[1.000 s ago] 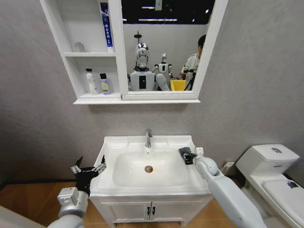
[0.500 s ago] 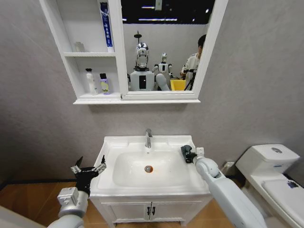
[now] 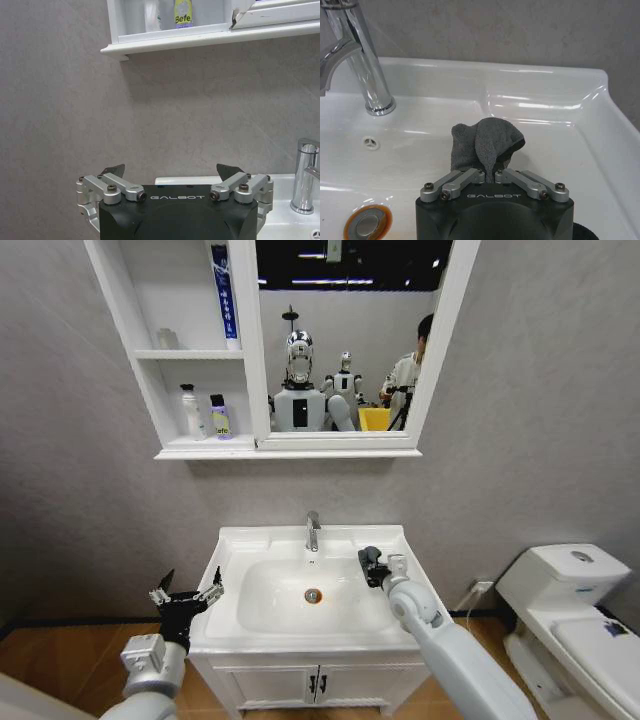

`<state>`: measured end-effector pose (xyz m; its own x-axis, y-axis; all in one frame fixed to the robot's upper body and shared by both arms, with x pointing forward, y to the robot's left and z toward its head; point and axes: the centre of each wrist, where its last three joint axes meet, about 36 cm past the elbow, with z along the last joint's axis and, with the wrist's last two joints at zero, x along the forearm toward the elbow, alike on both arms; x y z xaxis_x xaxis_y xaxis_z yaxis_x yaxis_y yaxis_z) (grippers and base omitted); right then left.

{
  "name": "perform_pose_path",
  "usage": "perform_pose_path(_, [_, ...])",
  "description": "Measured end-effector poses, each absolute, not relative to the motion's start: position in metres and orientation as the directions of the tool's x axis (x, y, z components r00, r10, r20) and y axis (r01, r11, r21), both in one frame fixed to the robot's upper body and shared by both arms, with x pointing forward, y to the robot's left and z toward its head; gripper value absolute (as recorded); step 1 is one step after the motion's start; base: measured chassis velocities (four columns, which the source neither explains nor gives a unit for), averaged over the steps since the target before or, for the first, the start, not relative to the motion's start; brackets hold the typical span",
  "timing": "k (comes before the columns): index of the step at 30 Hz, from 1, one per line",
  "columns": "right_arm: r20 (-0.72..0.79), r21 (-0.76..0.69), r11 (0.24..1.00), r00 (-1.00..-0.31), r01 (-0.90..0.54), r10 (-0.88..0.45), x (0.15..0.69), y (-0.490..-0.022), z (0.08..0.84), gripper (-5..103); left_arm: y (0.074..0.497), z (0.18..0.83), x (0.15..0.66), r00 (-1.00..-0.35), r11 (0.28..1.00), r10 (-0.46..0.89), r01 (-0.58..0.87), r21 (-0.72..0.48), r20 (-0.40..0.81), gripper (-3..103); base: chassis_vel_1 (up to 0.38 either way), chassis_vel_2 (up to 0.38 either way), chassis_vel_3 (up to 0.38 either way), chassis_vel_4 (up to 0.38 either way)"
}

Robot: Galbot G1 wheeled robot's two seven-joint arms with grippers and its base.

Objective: Move facial cleanser and shampoo from washbasin to cabinet, then wipe washbasin with towel.

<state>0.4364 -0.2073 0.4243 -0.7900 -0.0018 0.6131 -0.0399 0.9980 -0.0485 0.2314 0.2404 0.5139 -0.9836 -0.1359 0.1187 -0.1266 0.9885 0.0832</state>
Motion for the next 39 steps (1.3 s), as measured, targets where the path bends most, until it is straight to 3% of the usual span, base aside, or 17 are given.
perform_pose_path(23, [0.707, -0.052, 0.998, -0.707, -0.026, 0.019, 0.443, -0.194, 0.360, 3, 0.240, 0.514, 0.231, -0.984, 0.988, -0.136, -0.127, 0.083, 0.119, 100, 0.000, 0.000, 0.000, 0.000])
perform_pose_path(39, [0.703, -0.078, 0.997, -0.709, 0.003, 0.057, 0.435, -0.220, 0.356, 3, 0.240, 0.514, 0.231, -0.984, 0.988, -0.136, -0.127, 0.083, 0.119, 100, 0.000, 0.000, 0.000, 0.000])
